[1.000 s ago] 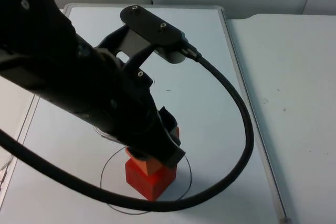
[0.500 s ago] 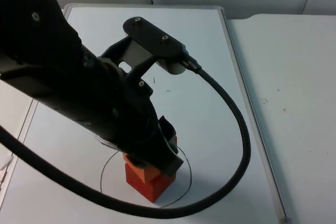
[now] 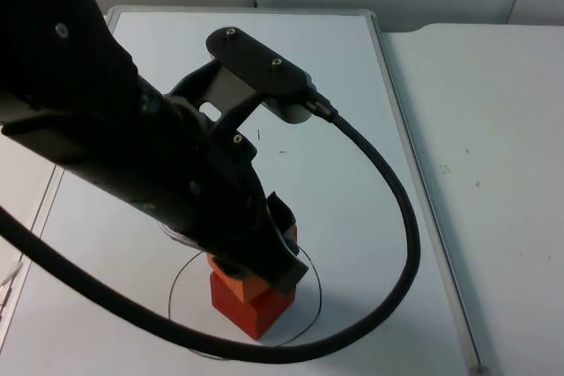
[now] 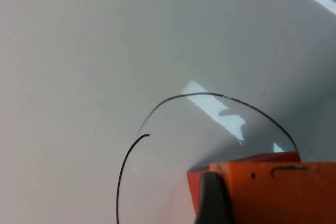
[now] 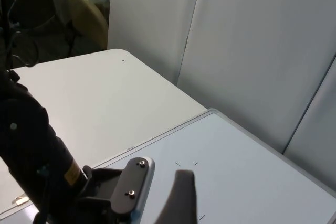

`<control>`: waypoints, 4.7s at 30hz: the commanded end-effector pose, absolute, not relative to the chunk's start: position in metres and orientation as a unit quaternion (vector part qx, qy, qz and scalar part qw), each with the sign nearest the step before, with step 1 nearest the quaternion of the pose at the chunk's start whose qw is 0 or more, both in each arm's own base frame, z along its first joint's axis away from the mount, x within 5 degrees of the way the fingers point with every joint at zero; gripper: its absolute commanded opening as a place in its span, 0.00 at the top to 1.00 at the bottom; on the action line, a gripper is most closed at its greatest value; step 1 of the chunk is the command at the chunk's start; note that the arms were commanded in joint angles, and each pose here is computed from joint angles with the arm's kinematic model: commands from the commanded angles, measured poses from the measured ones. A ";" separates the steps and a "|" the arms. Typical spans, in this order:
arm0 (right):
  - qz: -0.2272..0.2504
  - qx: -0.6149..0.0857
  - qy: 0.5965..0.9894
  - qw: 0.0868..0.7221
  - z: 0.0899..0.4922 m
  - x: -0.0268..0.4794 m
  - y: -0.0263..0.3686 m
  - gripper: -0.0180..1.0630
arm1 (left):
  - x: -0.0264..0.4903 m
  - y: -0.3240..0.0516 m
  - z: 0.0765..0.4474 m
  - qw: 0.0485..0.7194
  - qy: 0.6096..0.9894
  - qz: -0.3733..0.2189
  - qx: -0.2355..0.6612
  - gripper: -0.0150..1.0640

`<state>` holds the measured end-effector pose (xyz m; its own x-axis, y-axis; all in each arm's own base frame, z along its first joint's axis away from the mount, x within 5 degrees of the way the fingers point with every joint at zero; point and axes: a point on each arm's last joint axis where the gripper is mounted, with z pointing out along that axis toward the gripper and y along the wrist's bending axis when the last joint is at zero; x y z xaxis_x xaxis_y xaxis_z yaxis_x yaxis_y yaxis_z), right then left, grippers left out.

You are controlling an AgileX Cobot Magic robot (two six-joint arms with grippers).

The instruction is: Pick up one cube with the left hand and another cube with the right hand. First place the cube in the right hand at the target position, then stack the cube in the left hand on top.

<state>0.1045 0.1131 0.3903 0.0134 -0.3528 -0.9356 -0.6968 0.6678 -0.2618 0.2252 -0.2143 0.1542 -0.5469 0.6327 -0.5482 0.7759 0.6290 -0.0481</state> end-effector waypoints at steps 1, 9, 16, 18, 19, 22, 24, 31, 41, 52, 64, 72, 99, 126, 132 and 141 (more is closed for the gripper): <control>0.144 -0.382 0.687 0.601 0.390 0.103 0.112 0.31 | 0.226 -0.218 0.157 0.259 0.865 -0.145 0.404 0.99; 0.144 -0.382 0.687 0.601 0.390 0.103 0.112 0.31 | 0.226 -0.218 0.157 0.258 0.865 -0.145 0.405 0.99; 0.144 -0.382 0.687 0.601 0.390 0.103 0.112 0.31 | 0.226 -0.218 0.157 0.256 0.865 -0.146 0.405 0.99; 0.144 -0.382 0.687 0.601 0.390 0.103 0.112 0.31 | 0.226 -0.218 0.157 0.256 0.865 -0.146 0.405 0.99; 0.144 -0.382 0.687 0.601 0.390 0.103 0.112 0.31 | 0.225 -0.218 0.157 0.254 0.866 -0.146 0.406 0.99; 0.144 -0.382 0.687 0.601 0.390 0.103 0.112 0.31 | 0.225 -0.218 0.157 0.254 0.866 -0.146 0.406 0.99; 0.144 -0.382 0.687 0.601 0.390 0.103 0.112 0.31 | 0.225 -0.218 0.157 0.255 0.866 -0.146 0.405 0.99; 0.144 -0.382 0.687 0.601 0.390 0.103 0.112 0.31 | 0.225 -0.217 0.156 0.256 0.866 -0.146 0.405 0.99; 0.144 -0.382 0.687 0.601 0.390 0.103 0.112 0.31 | 0.225 -0.218 0.148 0.240 0.869 -0.143 0.408 0.99; 0.144 -0.382 0.687 0.601 0.390 0.103 0.112 0.31 | 0.226 -0.218 0.141 0.231 0.873 -0.140 0.406 0.99; 0.143 -0.383 0.687 0.601 0.390 0.103 0.112 0.31 | 0.224 -0.218 0.143 0.226 0.873 -0.143 0.408 0.74; 0.143 -0.383 0.686 0.602 0.390 0.104 0.112 0.31 | 0.222 -0.217 0.151 0.229 0.870 -0.151 0.410 0.38; 0.145 -0.383 0.684 0.604 0.390 0.103 0.113 0.31 | 0.164 -0.175 0.384 0.501 0.701 -0.218 0.457 0.35; 0.141 -0.338 0.730 0.577 0.336 0.064 0.049 0.33 | 0.049 -0.048 0.311 0.449 0.790 -0.143 0.393 0.35; 0.146 -0.329 0.728 0.583 0.337 0.059 0.041 0.33 | 0.033 -0.034 0.306 0.457 0.785 -0.145 0.392 0.35; 0.124 -0.332 0.753 0.554 0.330 0.058 0.035 0.33 | 0.013 -0.007 0.295 0.507 0.782 -0.158 0.325 0.35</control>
